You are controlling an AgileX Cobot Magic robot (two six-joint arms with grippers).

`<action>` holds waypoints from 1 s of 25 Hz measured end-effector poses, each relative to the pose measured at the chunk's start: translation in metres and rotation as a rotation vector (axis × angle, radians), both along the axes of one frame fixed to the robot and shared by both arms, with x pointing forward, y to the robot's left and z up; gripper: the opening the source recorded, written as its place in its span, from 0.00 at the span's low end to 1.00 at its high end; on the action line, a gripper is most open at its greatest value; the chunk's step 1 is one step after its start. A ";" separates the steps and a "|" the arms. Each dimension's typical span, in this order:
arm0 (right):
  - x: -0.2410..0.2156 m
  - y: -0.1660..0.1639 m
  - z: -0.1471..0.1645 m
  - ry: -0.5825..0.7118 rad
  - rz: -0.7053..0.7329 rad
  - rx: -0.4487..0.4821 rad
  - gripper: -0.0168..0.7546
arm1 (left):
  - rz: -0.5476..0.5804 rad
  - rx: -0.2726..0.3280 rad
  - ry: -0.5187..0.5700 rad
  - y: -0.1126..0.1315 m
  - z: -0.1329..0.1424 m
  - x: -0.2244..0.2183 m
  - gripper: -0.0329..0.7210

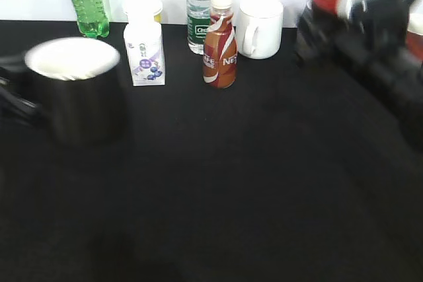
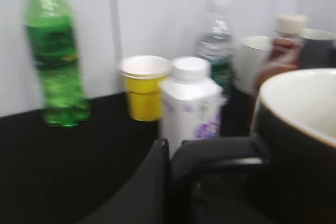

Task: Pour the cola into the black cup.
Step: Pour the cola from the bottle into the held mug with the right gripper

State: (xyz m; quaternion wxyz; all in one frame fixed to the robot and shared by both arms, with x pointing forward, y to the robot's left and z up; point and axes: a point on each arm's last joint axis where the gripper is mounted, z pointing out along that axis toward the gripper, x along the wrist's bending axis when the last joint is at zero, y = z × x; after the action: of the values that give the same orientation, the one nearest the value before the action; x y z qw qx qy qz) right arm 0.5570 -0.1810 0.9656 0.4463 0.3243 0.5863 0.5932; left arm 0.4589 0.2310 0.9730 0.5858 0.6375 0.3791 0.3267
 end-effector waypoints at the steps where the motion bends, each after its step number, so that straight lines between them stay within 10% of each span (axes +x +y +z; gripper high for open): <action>1: -0.009 0.013 0.011 -0.032 0.062 -0.037 0.52 | -0.040 -0.013 0.000 -0.008 -0.004 0.000 0.09; 6: -0.029 0.076 0.014 -0.130 0.306 -0.507 0.52 | -0.123 -0.022 0.014 -0.026 -0.014 -0.003 0.09; 12: -0.027 0.076 0.010 -0.360 0.292 -0.972 0.52 | -0.208 0.056 -0.019 -0.032 -0.015 -0.007 0.09; 25: -0.023 0.074 0.025 -0.696 0.117 -1.269 0.52 | -0.238 0.087 -0.045 -0.033 -0.015 -0.009 0.09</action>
State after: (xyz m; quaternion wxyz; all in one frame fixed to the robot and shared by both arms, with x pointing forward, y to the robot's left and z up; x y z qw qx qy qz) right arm 0.5339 -0.1074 0.9903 0.6766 -0.2364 0.6581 0.2307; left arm 0.4503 0.1975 0.9577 0.6005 0.6952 0.2731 0.2855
